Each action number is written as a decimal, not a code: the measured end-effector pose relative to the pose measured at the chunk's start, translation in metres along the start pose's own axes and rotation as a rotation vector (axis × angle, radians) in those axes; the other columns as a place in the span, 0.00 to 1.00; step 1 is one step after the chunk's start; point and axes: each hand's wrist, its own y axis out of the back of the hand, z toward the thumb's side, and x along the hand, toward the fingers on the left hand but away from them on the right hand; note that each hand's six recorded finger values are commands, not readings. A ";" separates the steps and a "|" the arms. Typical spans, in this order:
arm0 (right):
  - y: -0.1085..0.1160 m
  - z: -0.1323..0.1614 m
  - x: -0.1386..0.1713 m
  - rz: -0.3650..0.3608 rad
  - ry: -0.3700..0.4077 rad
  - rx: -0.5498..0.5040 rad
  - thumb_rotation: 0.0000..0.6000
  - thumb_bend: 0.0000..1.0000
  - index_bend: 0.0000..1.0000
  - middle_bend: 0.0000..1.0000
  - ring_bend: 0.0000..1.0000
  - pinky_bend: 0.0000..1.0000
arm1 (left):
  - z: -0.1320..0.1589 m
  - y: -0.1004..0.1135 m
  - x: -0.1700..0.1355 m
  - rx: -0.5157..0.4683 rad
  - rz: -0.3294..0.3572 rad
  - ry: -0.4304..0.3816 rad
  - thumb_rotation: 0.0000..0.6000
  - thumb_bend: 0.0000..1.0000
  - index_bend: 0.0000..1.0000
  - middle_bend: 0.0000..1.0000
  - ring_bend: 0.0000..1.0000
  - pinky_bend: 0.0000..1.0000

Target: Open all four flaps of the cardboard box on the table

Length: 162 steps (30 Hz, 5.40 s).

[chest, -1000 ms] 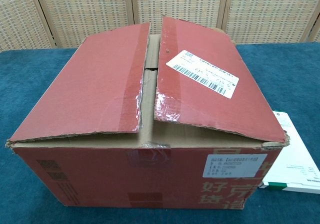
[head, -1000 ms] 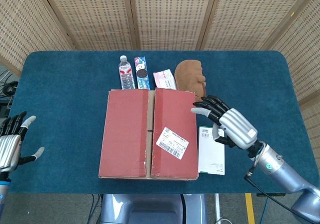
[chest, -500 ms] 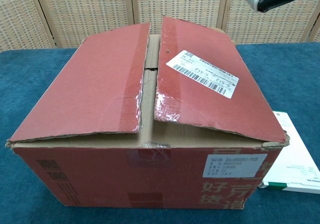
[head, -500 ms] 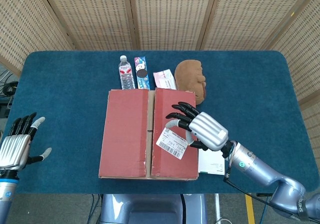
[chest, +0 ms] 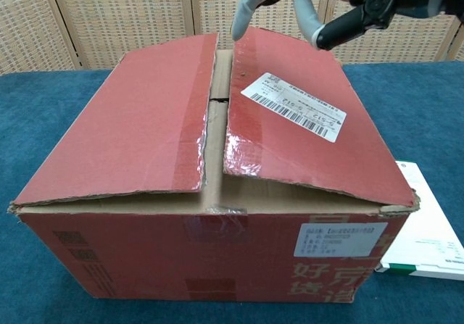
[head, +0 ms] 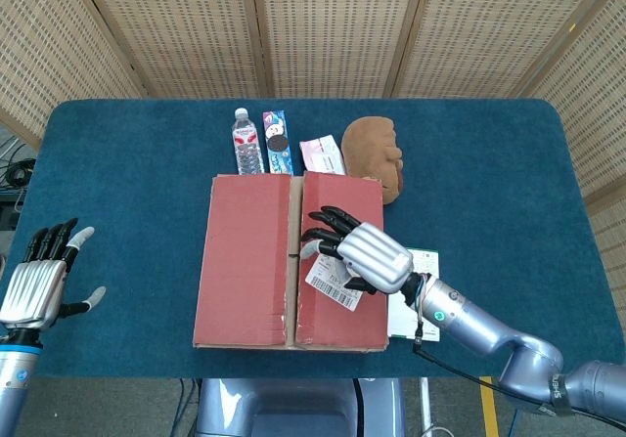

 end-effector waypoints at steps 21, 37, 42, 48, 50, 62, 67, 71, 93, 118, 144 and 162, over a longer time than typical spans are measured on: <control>-0.018 0.002 -0.021 0.033 -0.007 0.048 1.00 1.00 0.31 0.25 0.00 0.00 | -0.007 -0.004 0.000 -0.010 -0.009 0.017 0.86 0.27 0.11 0.02 0.00 0.00; -0.026 -0.005 -0.023 0.038 -0.032 0.107 1.00 1.00 0.31 0.26 0.00 0.00 | -0.011 -0.007 -0.001 -0.018 -0.019 0.025 0.86 0.27 0.11 0.02 0.00 0.00; -0.027 -0.008 -0.022 0.037 -0.038 0.119 1.00 1.00 0.32 0.26 0.00 0.00 | -0.009 -0.007 0.000 -0.018 -0.018 0.023 0.85 0.27 0.11 0.02 0.00 0.00; -0.026 -0.010 -0.021 0.027 -0.039 0.137 1.00 1.00 0.35 0.30 0.00 0.00 | -0.009 -0.007 0.000 -0.020 -0.019 0.023 0.86 0.27 0.11 0.02 0.00 0.00; -0.026 -0.010 -0.020 0.024 -0.039 0.139 1.00 1.00 0.36 0.32 0.00 0.00 | -0.009 -0.007 0.000 -0.021 -0.019 0.023 0.86 0.27 0.11 0.02 0.00 0.00; -0.009 -0.009 -0.013 0.007 -0.031 0.186 1.00 1.00 0.39 0.35 0.00 0.00 | -0.009 -0.005 0.000 -0.026 -0.010 0.019 0.86 0.27 0.11 0.02 0.00 0.00; 0.003 -0.008 -0.010 0.004 -0.032 0.191 1.00 1.00 0.39 0.37 0.00 0.00 | -0.010 -0.004 0.001 -0.027 -0.005 0.016 0.86 0.27 0.11 0.02 0.00 0.00; 0.013 -0.009 -0.006 0.004 -0.038 0.220 1.00 1.00 0.39 0.37 0.00 0.00 | -0.010 -0.003 0.001 -0.031 0.001 0.014 0.86 0.27 0.11 0.02 0.00 0.00; 0.067 -0.016 0.019 -0.009 -0.094 0.322 1.00 1.00 0.39 0.37 0.00 0.00 | -0.008 -0.002 0.000 -0.033 0.007 0.007 0.86 0.27 0.11 0.02 0.00 0.00; 0.116 -0.042 0.067 -0.003 -0.218 0.430 1.00 1.00 0.39 0.37 0.00 0.00 | -0.004 -0.001 0.000 -0.010 0.005 0.004 0.86 0.27 0.11 0.02 0.00 0.00; 0.109 -0.080 0.112 -0.041 -0.346 0.404 1.00 1.00 0.23 0.20 0.00 0.00 | 0.040 0.039 0.028 0.134 0.054 -0.233 0.86 0.29 0.07 0.00 0.00 0.00; 0.080 -0.107 0.156 -0.131 -0.532 0.382 1.00 1.00 0.03 0.00 0.00 0.00 | 0.139 0.057 0.070 0.178 -0.101 -0.644 0.86 0.84 0.06 0.00 0.00 0.00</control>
